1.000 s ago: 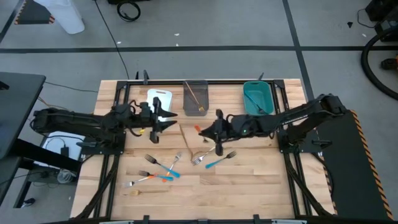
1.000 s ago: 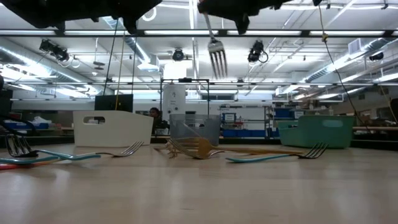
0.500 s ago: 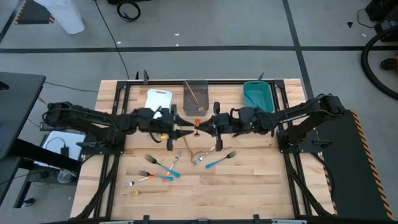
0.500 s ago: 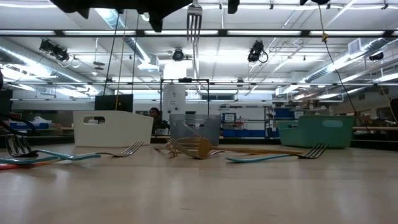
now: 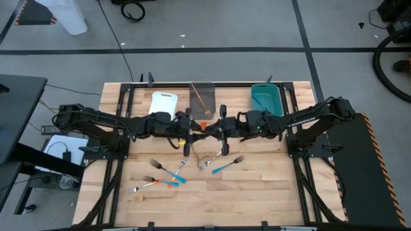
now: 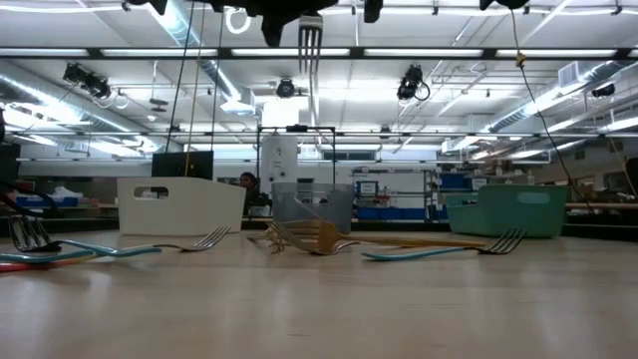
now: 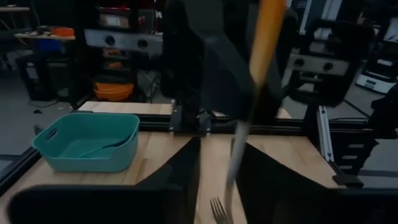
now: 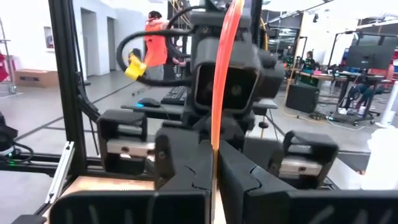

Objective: Sort silverware by color (type)
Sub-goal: Put the orange fork into the white bin

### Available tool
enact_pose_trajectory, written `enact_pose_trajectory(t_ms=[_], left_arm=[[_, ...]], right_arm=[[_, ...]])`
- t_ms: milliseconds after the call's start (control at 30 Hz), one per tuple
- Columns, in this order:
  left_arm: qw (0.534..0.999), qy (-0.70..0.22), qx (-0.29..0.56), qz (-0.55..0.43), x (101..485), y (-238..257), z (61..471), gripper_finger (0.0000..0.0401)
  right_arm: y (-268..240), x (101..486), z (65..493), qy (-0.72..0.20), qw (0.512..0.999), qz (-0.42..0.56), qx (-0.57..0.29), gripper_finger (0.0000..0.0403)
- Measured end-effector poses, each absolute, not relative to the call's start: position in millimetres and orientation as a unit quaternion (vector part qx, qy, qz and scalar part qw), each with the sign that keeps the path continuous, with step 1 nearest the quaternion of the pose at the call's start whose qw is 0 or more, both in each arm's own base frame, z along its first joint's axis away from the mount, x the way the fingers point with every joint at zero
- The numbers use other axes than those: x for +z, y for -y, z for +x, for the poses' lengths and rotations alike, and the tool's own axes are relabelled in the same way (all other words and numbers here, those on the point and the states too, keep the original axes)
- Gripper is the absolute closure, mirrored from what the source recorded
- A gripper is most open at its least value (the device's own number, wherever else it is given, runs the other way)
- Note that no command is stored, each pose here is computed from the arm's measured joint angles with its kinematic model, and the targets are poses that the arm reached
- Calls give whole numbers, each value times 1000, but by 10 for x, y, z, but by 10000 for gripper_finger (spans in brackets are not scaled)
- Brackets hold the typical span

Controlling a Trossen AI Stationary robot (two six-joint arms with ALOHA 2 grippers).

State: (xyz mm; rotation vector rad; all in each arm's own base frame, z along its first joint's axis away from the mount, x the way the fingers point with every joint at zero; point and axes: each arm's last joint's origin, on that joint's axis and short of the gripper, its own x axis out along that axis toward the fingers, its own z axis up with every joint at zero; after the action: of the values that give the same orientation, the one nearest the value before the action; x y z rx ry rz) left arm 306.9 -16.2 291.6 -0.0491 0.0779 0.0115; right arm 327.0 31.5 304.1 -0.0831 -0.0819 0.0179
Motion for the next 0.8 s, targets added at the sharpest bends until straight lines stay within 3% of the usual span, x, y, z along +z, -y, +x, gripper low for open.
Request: enact_pose_trajectory(t_ms=[200, 333, 600, 800], left_arm=[[999, -47, 11, -24, 2923, 142, 3055, 391], [998, -55, 20, -30, 2907, 120, 3053, 394], [997, -66, 36, -30, 2910, 38, 3027, 397], [993, -100, 60, -31, 2927, -105, 2919, 397]], right_arm=[[-310, 3045, 3270, 42, 998, -47, 0, 386], [-299, 3032, 3269, 33, 999, -37, -16, 371], [-279, 3092, 3155, 2, 999, -39, -31, 278], [-256, 3038, 3053, -70, 996, -29, -52, 233]])
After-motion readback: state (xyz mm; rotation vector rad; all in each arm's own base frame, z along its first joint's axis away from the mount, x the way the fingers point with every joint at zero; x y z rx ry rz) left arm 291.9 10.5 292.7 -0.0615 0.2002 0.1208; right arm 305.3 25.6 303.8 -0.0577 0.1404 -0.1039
